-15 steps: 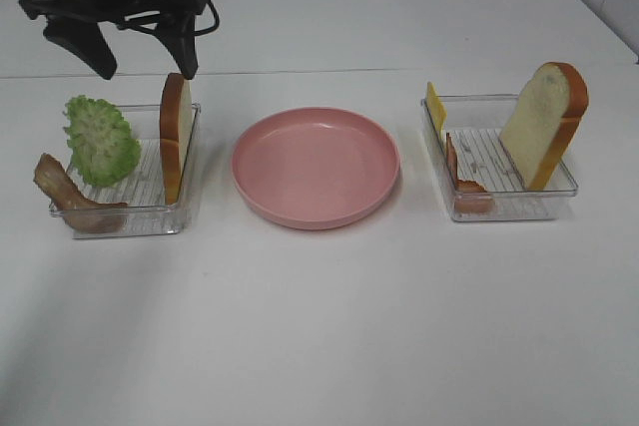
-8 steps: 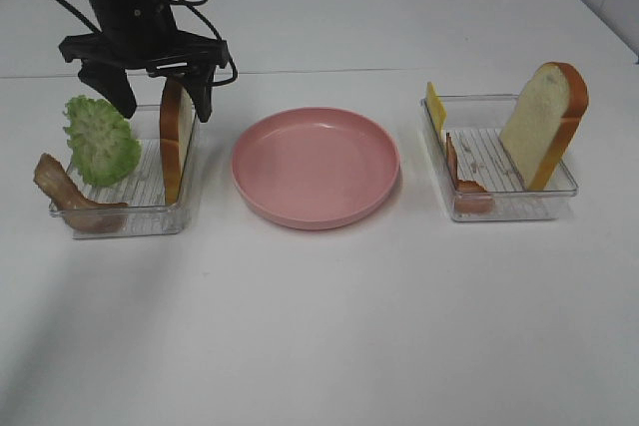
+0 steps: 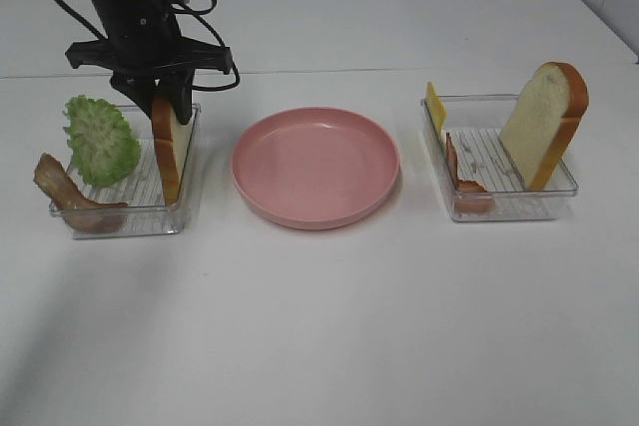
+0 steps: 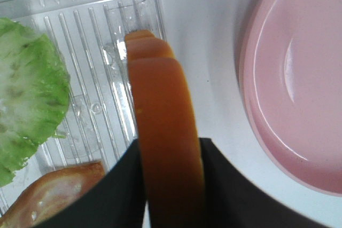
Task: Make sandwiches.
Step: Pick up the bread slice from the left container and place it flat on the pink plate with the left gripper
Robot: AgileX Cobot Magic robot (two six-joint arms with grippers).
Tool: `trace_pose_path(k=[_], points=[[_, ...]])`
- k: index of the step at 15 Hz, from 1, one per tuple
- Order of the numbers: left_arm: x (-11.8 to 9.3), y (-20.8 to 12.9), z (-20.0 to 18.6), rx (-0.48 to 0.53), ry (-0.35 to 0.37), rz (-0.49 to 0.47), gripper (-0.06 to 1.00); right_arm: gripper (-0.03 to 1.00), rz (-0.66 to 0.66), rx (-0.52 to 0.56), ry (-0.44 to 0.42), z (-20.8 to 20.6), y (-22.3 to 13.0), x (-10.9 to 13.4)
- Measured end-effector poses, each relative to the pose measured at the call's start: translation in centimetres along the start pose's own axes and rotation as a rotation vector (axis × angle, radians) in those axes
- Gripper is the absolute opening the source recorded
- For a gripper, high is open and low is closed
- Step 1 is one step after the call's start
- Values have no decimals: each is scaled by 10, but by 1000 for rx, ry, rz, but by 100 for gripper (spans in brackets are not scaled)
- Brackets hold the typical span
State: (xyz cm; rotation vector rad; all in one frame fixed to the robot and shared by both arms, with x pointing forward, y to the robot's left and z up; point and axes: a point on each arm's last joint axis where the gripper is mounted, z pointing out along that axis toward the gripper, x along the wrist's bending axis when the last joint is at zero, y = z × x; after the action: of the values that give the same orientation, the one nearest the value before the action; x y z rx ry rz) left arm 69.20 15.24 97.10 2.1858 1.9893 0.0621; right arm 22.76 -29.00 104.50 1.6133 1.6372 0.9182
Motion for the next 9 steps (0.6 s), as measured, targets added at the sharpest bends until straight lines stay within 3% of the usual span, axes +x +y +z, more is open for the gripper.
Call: trace_pose_path(k=[1,5,9], points=[[0,0,0,-2,1,1,21,74,0,0,0,0,0,0],[0,1,-4,6,4,2,21,74,0,0,0,0,0,0],[-3,6,-30,-53,-12,7,21,74,0,0,0,0,0,0]])
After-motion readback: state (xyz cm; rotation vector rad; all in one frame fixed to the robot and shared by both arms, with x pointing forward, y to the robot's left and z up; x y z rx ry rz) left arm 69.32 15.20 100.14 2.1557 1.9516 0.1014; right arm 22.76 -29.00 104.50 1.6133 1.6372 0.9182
